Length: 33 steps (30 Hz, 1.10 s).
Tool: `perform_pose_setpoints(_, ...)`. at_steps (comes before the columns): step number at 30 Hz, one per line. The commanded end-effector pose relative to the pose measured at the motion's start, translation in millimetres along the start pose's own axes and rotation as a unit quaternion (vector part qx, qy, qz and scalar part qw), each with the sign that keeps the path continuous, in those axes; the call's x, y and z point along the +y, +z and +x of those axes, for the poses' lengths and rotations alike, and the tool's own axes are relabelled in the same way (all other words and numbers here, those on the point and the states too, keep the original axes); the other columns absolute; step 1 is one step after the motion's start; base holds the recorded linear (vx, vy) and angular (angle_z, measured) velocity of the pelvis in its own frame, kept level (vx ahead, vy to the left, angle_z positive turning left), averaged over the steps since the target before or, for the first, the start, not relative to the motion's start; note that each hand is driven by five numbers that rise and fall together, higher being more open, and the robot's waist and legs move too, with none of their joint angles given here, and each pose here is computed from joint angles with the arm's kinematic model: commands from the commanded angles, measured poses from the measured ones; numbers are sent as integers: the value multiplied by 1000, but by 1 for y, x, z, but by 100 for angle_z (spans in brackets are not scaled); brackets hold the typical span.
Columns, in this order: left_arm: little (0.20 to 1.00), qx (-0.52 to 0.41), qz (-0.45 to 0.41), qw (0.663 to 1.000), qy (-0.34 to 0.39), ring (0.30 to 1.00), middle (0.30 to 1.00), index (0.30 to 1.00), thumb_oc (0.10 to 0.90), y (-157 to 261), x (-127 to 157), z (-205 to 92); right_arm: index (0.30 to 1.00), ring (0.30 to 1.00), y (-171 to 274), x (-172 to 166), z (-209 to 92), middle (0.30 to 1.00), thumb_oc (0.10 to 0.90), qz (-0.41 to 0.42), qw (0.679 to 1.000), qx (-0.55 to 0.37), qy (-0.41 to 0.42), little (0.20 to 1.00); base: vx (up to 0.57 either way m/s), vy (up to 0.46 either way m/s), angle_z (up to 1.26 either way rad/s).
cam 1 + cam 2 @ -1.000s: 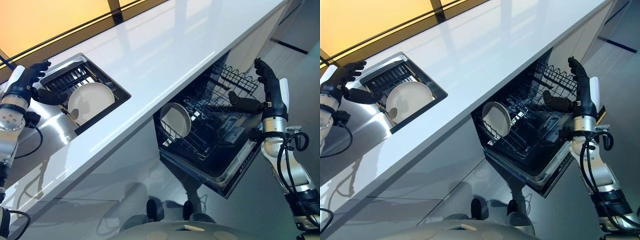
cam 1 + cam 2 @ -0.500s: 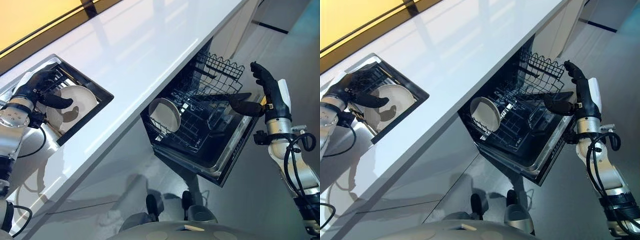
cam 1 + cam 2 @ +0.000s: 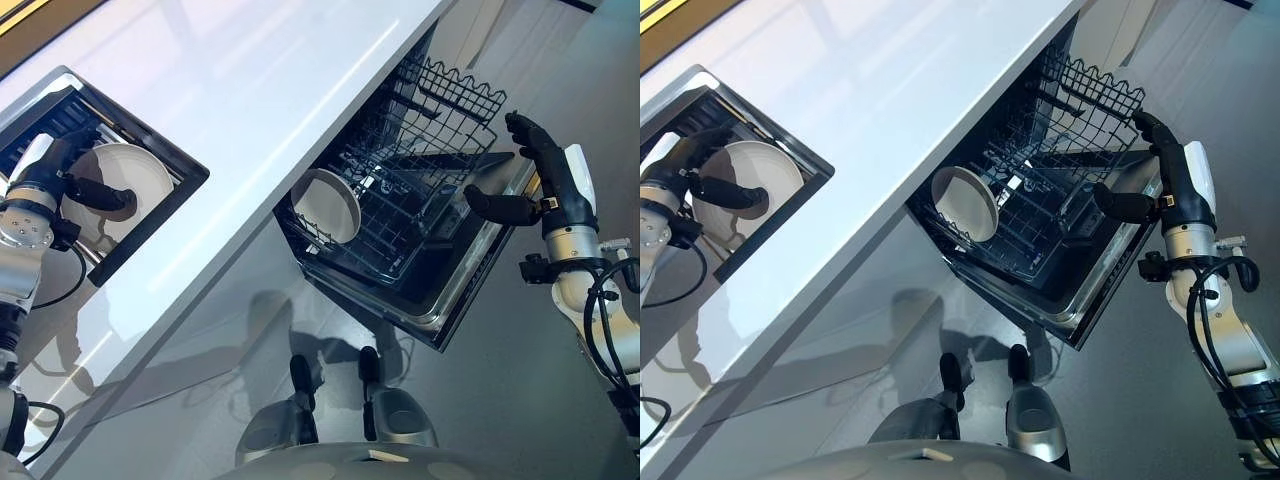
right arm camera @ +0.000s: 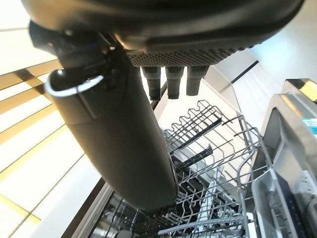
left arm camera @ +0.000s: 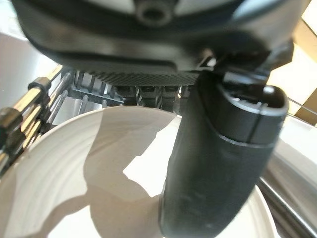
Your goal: Pick up plates and place into dishwasher.
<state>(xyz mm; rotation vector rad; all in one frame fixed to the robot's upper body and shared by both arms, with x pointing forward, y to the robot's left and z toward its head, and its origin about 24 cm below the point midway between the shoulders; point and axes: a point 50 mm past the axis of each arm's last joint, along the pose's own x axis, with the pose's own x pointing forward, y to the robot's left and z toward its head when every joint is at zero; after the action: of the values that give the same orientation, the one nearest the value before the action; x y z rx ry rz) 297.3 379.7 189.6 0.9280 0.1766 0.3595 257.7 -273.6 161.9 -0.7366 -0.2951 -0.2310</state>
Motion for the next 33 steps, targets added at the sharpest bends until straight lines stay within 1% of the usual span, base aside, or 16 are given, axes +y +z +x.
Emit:
perform_pose_setpoints(1,900,-13,97,988,116,900,900,900,800,20,71,2,900,900,62,-36,21,900,800,12,987,-149,-64,900,-57,5,2)
perform_pose_setpoints(8,900,-20,132,987,92,900,900,900,800,24,70,2,900,900,61,-35,20,900,800,18,987,-147,-65,900,-17,-4,2)
perform_pose_setpoints(11,735,-19,133,988,83,759,759,759,635,22,71,1,900,900,58,-34,18,900,800,19,988,-143,-61,900,5,-4,1)
perform_pose_setpoints(13,862,-13,135,988,73,867,867,867,762,20,71,1,900,900,57,-35,17,900,800,18,988,-143,-59,900,20,-7,4)
perform_pose_setpoints(15,683,-13,147,987,66,714,714,714,583,21,71,1,900,900,57,-35,17,900,800,20,988,-140,-60,900,16,-9,4)
perform_pose_setpoints(16,647,-13,149,987,64,684,684,684,547,21,70,1,900,900,57,-34,17,900,800,20,988,-139,-59,900,6,-9,3)
perform_pose_setpoints(17,370,-13,152,986,61,446,446,446,270,21,70,1,900,900,56,-34,16,900,800,21,988,-138,-59,900,0,0,0)
perform_pose_setpoints(18,200,-12,157,986,58,300,300,300,100,21,69,2,900,900,56,-34,16,900,800,22,989,-137,-58,900,0,0,0)
perform_pose_setpoints(19,200,-11,164,985,54,300,300,300,100,20,68,2,900,900,55,-33,16,900,800,21,989,-135,-58,900,0,0,0)
perform_pose_setpoints(20,318,-9,166,985,54,401,401,401,218,19,69,1,900,900,54,-33,16,900,800,21,989,-133,-57,900,0,0,0)
perform_pose_setpoints(21,900,-5,172,983,58,900,900,900,800,18,69,1,900,900,54,-34,15,900,800,20,990,-131,-56,900,0,0,0)
perform_pose_setpoints(25,900,-1,179,982,67,900,900,900,800,14,74,-1,900,900,51,-34,13,900,800,20,991,-126,-52,900,0,0,0)
perform_pose_setpoints(30,900,4,182,982,45,900,900,900,800,9,66,-2,900,900,47,-32,10,900,800,21,991,-121,-49,900,0,0,0)
perform_pose_setpoints(31,554,4,182,983,40,604,604,604,454,8,63,-2,900,900,47,-32,10,900,800,20,991,-120,-49,900,0,0,0)
perform_pose_setpoints(32,554,4,181,983,38,604,604,604,454,7,63,-2,900,900,47,-32,10,900,800,20,991,-120,-49,900,0,0,0)
perform_pose_setpoints(33,332,2,180,983,36,413,413,413,232,8,62,-2,900,900,47,-32,10,900,800,19,991,-120,-49,900,0,0,0)
